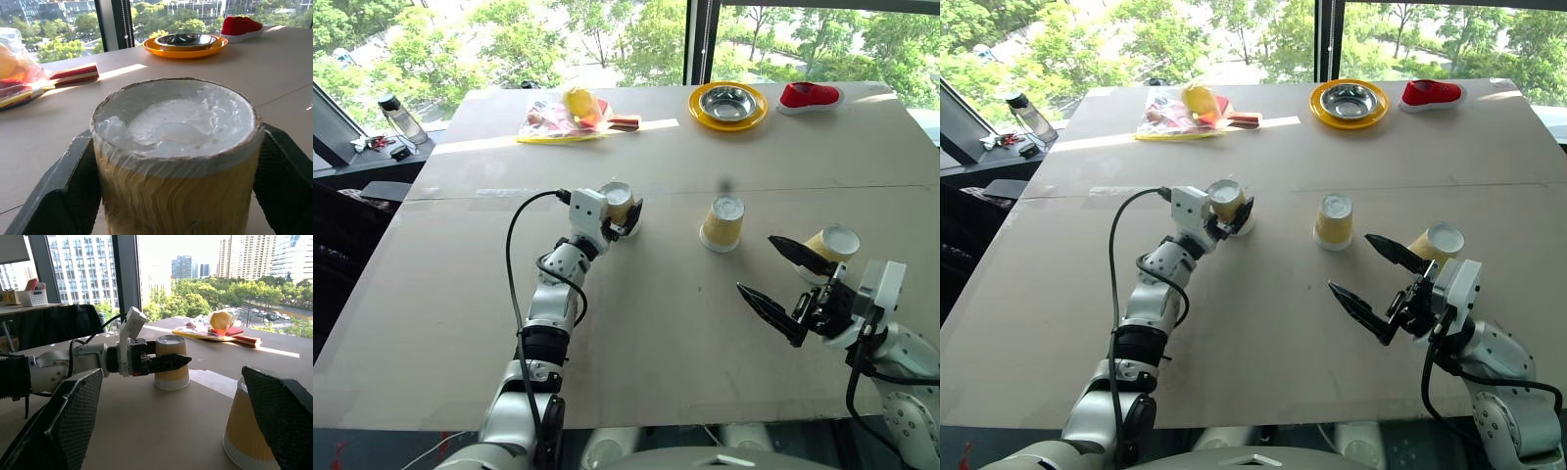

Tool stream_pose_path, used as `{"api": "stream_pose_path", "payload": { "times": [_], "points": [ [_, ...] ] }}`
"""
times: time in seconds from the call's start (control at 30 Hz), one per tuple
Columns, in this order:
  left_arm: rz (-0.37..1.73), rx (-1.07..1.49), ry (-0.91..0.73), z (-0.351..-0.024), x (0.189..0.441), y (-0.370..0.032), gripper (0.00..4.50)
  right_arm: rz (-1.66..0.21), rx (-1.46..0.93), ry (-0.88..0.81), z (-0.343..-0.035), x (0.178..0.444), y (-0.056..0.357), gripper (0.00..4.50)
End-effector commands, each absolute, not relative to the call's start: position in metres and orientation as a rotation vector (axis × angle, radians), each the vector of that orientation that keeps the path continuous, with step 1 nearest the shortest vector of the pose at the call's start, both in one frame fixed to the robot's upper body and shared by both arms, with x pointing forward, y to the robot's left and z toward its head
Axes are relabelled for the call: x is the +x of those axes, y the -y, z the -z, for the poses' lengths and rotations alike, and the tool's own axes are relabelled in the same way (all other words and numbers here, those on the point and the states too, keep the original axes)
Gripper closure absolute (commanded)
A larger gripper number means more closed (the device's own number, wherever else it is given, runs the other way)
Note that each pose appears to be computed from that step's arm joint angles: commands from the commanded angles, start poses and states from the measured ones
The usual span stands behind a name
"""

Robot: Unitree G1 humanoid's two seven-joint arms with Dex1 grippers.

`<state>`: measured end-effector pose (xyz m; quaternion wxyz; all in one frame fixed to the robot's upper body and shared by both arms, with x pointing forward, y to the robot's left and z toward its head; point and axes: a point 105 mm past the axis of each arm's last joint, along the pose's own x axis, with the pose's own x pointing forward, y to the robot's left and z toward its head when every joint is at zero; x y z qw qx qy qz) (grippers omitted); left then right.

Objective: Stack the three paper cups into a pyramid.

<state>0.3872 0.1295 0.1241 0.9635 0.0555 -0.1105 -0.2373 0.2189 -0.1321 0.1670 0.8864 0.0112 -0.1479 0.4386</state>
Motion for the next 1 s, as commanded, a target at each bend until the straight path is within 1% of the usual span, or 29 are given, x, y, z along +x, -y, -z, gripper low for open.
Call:
{"api": "stream_pose_path", "payload": {
  "times": [0.03, 0.17, 0.3, 0.5, 0.67, 0.9, 0.97, 1.0],
  "points": [
    [0.518, 0.098, 0.283, -0.140, 0.387, -0.122, 2.04, -0.896, 0.017, 0.356, -0.179, 0.213, 0.128, 0.00],
    [0.651, 0.054, 0.290, -0.145, 0.381, -0.096, 2.04, -0.834, 0.003, 0.340, -0.177, 0.214, 0.134, 0.00],
    [0.768, 0.051, 0.278, -0.144, 0.379, -0.067, 2.04, -0.729, -0.006, 0.319, -0.173, 0.215, 0.146, 0.00],
    [0.867, 0.045, 0.252, -0.141, 0.383, -0.035, 2.04, -0.682, -0.032, 0.276, -0.160, 0.209, 0.152, 0.00],
    [0.902, 0.066, 0.247, -0.140, 0.382, -0.032, 2.04, -0.669, -0.043, 0.279, -0.158, 0.208, 0.154, 0.00],
    [0.908, 0.061, 0.233, -0.135, 0.380, -0.037, 2.04, -0.663, -0.042, 0.278, -0.154, 0.205, 0.154, 0.00],
    [0.914, 0.056, 0.233, -0.134, 0.378, -0.037, 1.09, -0.662, -0.044, 0.279, -0.154, 0.204, 0.155, 0.00],
    [0.915, 0.055, 0.233, -0.134, 0.377, -0.037, 0.77, -0.661, -0.045, 0.279, -0.154, 0.204, 0.156, 0.00]
  ]
}}
